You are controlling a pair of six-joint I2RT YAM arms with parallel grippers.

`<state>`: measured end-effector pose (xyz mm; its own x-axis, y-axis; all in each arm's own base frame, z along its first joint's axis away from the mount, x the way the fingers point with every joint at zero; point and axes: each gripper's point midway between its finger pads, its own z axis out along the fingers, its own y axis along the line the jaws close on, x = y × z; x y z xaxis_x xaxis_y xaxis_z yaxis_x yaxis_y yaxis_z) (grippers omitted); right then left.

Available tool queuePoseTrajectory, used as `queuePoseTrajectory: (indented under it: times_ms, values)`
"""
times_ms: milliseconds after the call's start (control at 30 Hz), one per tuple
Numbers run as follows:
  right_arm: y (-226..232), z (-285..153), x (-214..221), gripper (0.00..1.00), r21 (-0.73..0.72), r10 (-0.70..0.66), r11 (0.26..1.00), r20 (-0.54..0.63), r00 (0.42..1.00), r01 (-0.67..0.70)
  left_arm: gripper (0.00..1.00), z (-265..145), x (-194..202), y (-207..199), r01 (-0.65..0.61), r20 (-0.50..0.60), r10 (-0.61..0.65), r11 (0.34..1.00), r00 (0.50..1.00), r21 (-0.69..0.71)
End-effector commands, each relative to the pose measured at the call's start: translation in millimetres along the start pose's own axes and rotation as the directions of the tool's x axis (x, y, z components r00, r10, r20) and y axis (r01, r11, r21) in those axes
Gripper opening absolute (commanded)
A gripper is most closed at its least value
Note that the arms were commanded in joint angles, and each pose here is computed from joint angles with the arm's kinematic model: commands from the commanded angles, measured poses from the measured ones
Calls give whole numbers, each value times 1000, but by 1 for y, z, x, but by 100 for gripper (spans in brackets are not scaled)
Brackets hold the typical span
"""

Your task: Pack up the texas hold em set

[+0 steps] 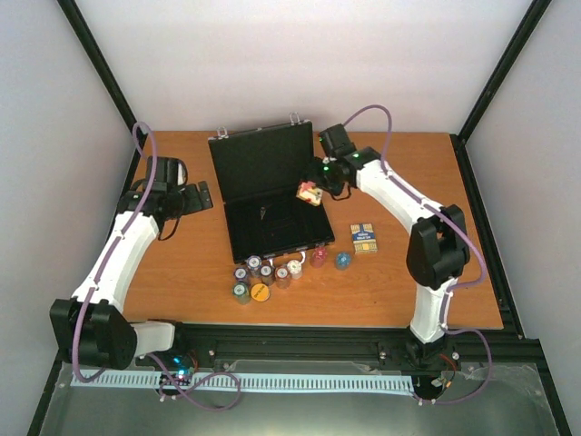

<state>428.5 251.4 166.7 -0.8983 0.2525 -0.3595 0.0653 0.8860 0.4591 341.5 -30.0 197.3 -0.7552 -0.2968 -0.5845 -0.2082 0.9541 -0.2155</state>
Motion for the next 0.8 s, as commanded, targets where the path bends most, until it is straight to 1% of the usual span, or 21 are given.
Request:
queuePoseTrajectory:
  times_ms: [0,100,200,300,400,533,633,767]
  values:
    - [58,8,0,33,-116,197,975,41,980,-191,100,-16,-4,4,6,44,-6,1000,999,-15]
    - [73,25,11,33,-103,248,965,47,968,-242,100,-25,-4,11,12,62,-10,999,998,-45]
    - [81,42,23,33,-101,327,941,41,944,-322,100,-37,-10,16,19,93,-12,997,996,-74]
    - [96,54,25,33,-134,373,923,74,925,-362,100,-49,-16,17,23,116,-13,996,993,-82]
    - [103,67,23,33,-126,409,910,100,907,-396,100,-60,-21,17,26,141,-14,996,990,-86]
    - [102,88,26,34,-102,458,888,135,878,-448,100,-72,-26,17,30,171,-15,996,985,-84]
    - [99,99,28,41,-81,483,876,166,860,-476,100,-78,-28,16,31,176,-17,996,984,-78]
    - [88,114,33,43,-51,524,850,186,831,-525,100,-82,-25,15,29,175,-17,997,984,-66]
